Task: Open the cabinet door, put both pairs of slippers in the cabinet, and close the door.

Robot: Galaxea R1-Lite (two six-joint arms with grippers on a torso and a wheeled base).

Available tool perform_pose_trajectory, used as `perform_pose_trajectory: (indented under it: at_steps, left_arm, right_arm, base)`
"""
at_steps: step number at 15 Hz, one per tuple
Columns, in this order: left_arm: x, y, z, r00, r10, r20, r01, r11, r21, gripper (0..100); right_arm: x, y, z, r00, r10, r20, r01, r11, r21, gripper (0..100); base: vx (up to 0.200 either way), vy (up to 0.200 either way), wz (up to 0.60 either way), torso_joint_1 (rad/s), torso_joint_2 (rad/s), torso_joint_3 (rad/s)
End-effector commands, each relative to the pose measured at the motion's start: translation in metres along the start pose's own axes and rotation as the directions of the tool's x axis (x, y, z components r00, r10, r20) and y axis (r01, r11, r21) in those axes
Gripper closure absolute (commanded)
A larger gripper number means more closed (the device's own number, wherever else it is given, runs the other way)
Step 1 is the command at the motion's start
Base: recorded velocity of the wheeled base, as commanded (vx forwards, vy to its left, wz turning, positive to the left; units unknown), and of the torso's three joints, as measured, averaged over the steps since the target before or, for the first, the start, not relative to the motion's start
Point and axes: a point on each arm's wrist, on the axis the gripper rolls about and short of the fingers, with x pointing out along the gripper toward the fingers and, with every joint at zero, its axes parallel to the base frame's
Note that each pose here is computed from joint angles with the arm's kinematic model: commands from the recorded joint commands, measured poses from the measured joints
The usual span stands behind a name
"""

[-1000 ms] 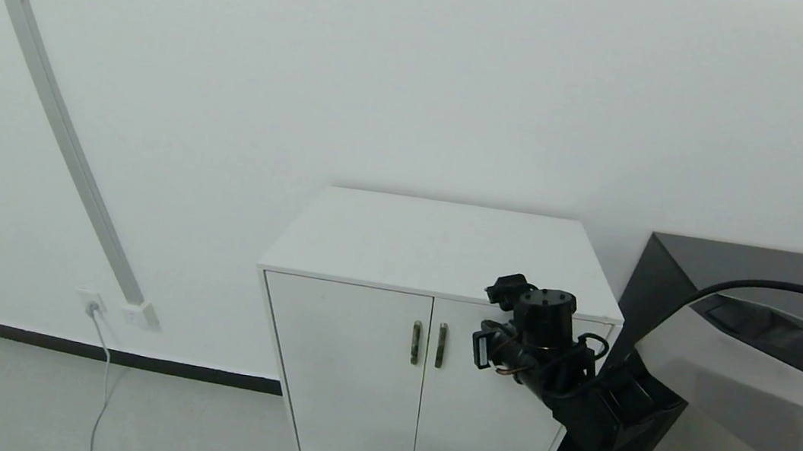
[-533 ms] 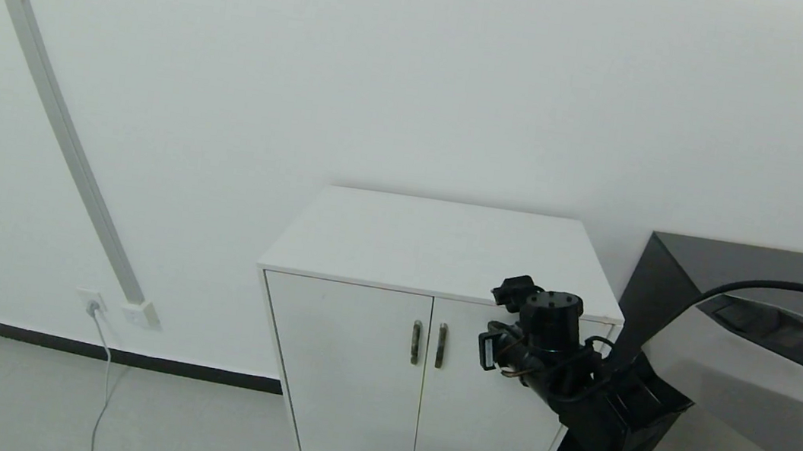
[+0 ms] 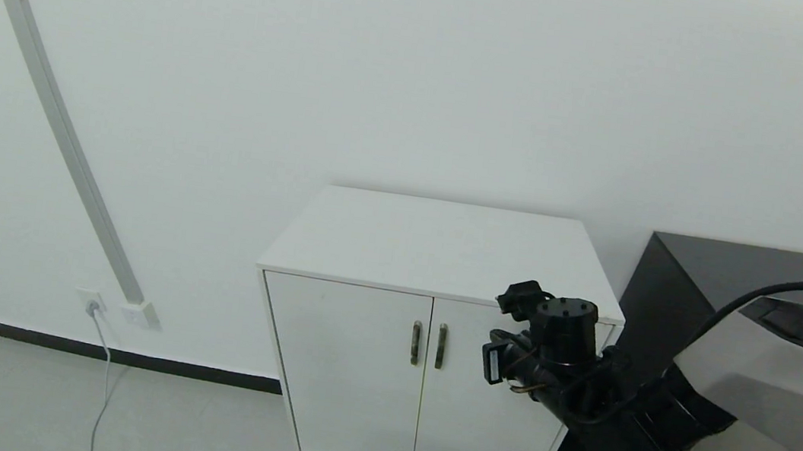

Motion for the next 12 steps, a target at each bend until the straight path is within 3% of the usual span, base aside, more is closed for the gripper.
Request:
perform_pose_trajectory:
  at_steps: [1,7,12]
  left_arm:
    - [0.000,0.000,0.000,1.000,0.001,-0.001,-0.001,1.000,0.000,100]
    - [0.000,0.000,0.000,1.000,0.001,-0.003,-0.001,1.000,0.000,100]
    - [0.000,0.000,0.000,1.000,-0.001,-0.001,0.001,1.000,0.000,100]
  right_arm:
    - [-0.020,-0.007,0.008,1.000,-0.006,0.016,0.006,1.000,0.010,100]
    - [-0.062,-0.043,0.009,0.988,-0.151,0.029,0.149,0.988,0.043,100]
    - [-0.126,-0.062,0.011,0.978,-0.204,0.049,0.201,0.978,0.062,100]
  base:
    - [0.000,0.000,0.00,0.000,0.00,0.000]
    - [0.000,0.000,0.00,0.000,0.00,0.000]
    - [0.000,0.000,0.00,0.000,0.00,0.000]
